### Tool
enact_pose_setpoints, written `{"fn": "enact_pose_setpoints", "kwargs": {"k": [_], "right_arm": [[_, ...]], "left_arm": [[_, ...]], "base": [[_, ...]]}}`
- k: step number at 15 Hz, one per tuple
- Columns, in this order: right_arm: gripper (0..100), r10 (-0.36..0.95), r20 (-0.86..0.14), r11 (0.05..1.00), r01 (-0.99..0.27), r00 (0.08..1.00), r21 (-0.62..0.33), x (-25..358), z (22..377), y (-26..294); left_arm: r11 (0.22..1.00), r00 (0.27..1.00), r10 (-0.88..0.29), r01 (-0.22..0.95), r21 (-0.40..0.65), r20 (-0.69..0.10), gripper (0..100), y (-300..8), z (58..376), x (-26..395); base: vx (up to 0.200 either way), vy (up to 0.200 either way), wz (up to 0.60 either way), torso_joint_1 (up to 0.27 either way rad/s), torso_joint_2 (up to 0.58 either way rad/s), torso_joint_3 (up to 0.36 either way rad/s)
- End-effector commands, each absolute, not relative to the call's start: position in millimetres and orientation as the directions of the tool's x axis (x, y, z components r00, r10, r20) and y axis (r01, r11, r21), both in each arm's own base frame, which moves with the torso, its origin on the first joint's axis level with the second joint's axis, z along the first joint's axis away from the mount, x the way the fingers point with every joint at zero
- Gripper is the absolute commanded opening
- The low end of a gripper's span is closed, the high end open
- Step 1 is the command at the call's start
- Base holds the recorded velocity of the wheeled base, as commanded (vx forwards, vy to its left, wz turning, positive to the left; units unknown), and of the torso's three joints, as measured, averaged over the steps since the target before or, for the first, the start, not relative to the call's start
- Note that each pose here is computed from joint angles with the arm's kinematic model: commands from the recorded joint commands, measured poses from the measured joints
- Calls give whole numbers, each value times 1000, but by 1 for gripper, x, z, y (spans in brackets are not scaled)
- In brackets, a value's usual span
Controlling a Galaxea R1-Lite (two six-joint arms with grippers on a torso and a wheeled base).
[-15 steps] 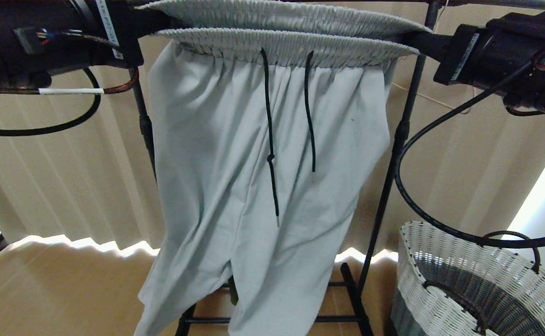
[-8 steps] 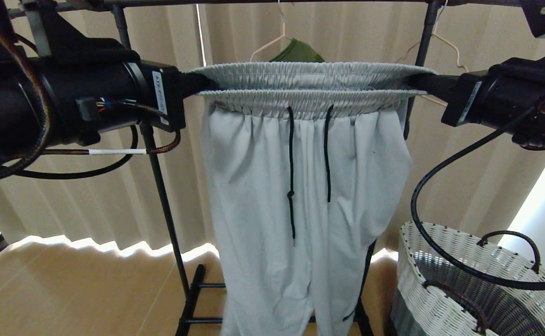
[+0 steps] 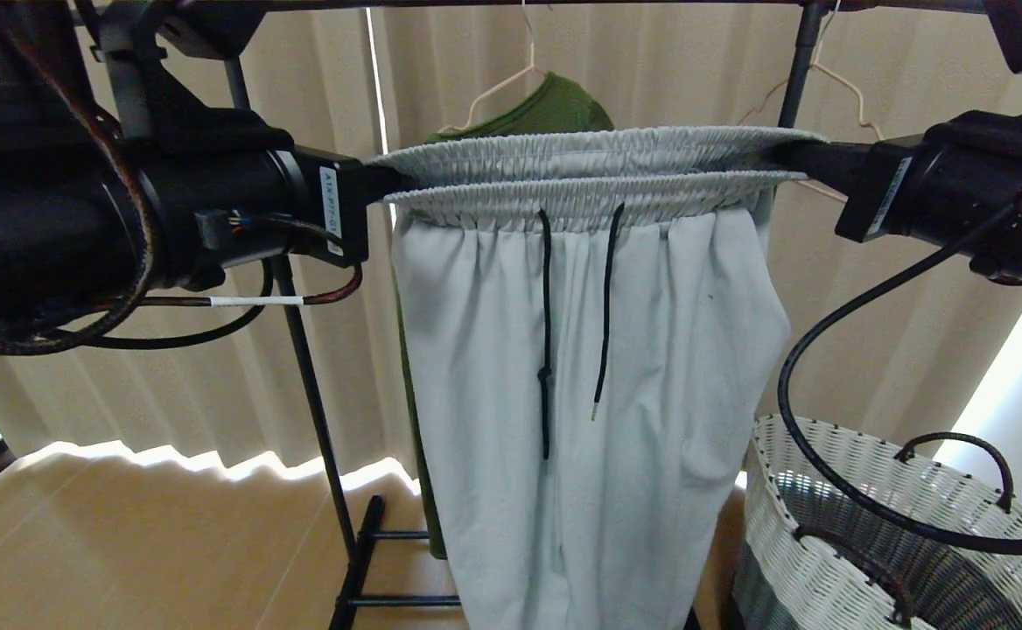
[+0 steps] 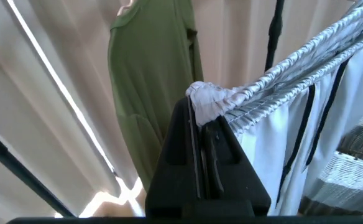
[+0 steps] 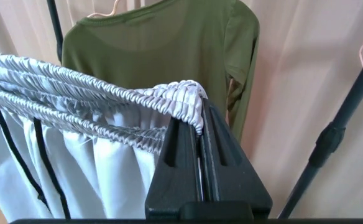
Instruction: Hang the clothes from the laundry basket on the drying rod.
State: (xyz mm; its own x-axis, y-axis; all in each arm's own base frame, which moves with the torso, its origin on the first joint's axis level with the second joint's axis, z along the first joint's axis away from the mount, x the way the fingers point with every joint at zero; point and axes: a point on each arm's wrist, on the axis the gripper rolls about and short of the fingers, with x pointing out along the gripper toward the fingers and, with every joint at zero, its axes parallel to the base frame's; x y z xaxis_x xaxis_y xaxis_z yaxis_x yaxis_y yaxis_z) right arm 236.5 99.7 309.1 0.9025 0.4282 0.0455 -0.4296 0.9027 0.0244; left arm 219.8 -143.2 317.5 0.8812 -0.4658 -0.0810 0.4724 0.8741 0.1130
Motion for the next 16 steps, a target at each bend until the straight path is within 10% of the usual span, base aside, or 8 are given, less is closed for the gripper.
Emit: {"fn": "enact_pose_setpoints", "kwargs": {"k": [1, 16], "right_arm": [[0, 427, 44, 903, -428, 903, 24, 237, 309, 100], [0, 572, -75, 820, -572, 817, 24, 123, 300, 78]], "left_arm": [[874, 881, -463, 472, 115, -94, 0, -146, 314, 224], [965, 972, -211, 224, 134, -100, 0, -199, 306, 281]], "base": [[0, 0, 0, 0, 0, 0], [0, 0, 0, 0, 0, 0]]}}
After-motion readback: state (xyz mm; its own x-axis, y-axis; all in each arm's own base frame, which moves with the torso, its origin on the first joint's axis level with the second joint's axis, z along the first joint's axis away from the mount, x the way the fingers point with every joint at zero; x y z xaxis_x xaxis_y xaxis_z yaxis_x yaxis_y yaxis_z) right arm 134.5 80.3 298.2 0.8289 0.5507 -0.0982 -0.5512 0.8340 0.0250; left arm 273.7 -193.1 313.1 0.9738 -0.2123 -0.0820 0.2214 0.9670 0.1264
